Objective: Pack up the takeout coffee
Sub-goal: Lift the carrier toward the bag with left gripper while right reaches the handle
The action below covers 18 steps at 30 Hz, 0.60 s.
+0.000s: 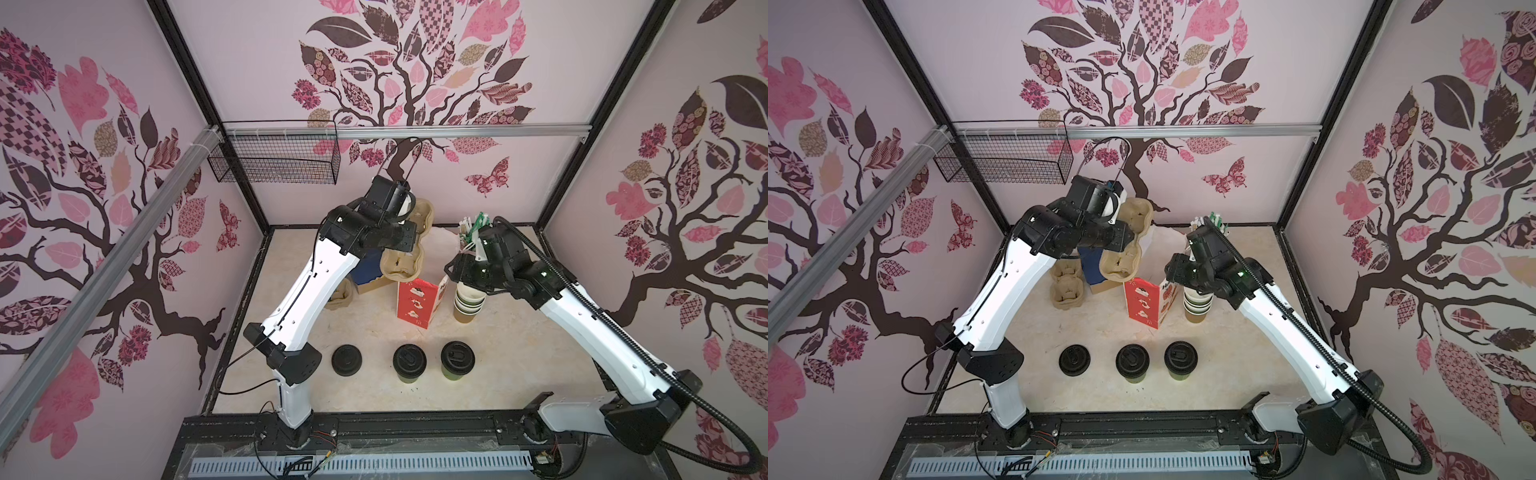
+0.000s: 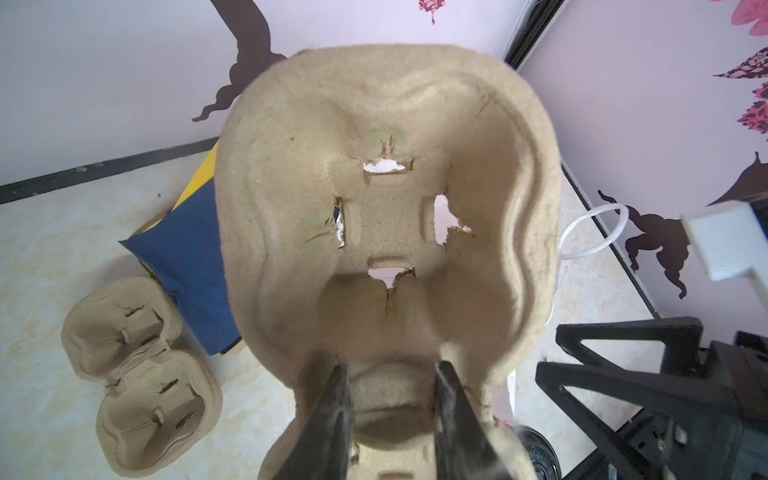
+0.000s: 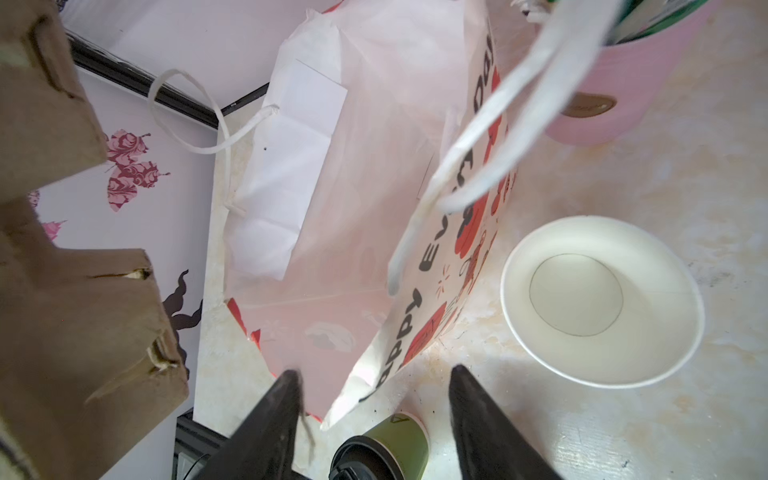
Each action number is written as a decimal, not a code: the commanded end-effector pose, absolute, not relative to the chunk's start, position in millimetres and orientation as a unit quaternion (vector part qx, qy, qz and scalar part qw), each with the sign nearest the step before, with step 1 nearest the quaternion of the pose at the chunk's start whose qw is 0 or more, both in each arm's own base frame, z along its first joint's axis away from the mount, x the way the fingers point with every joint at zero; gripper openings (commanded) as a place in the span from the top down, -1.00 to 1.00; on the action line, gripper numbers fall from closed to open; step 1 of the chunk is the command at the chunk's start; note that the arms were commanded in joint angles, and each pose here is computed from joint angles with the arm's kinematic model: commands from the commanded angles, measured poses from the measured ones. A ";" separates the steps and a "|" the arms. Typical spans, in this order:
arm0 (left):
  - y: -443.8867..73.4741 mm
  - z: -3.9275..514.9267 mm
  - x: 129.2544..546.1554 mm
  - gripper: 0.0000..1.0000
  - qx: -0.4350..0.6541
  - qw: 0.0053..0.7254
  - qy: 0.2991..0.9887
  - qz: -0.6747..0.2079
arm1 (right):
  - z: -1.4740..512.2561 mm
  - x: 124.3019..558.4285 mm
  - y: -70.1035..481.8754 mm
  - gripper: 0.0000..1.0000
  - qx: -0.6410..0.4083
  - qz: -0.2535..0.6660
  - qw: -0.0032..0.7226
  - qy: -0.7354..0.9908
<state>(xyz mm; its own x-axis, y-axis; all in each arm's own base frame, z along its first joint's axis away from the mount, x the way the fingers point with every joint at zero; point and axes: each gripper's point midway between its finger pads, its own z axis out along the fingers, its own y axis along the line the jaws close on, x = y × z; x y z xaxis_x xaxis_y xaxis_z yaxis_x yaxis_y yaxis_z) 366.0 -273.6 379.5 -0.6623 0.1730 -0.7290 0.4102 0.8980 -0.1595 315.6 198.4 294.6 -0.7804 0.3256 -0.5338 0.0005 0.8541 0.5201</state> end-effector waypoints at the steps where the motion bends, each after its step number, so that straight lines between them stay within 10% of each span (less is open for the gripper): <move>1: -262.6 402.2 358.9 0.60 0.158 0.410 0.885 -0.156 | 297.2 334.0 185.8 -0.15 0.124 0.212 0.345 0.906; 18: -249.2 400.7 348.4 0.60 0.155 0.406 0.889 -0.142 | 275.1 348.5 202.8 0.63 0.121 0.201 0.316 0.919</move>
<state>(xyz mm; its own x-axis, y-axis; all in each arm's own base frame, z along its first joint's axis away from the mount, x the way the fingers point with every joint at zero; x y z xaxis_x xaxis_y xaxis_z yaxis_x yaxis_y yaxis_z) 352.6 -253.4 395.3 -0.6382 0.1554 -0.7541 0.3864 0.9118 -0.1392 348.8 199.7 268.3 -0.7689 0.3512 -0.5343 0.1012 0.8920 0.4407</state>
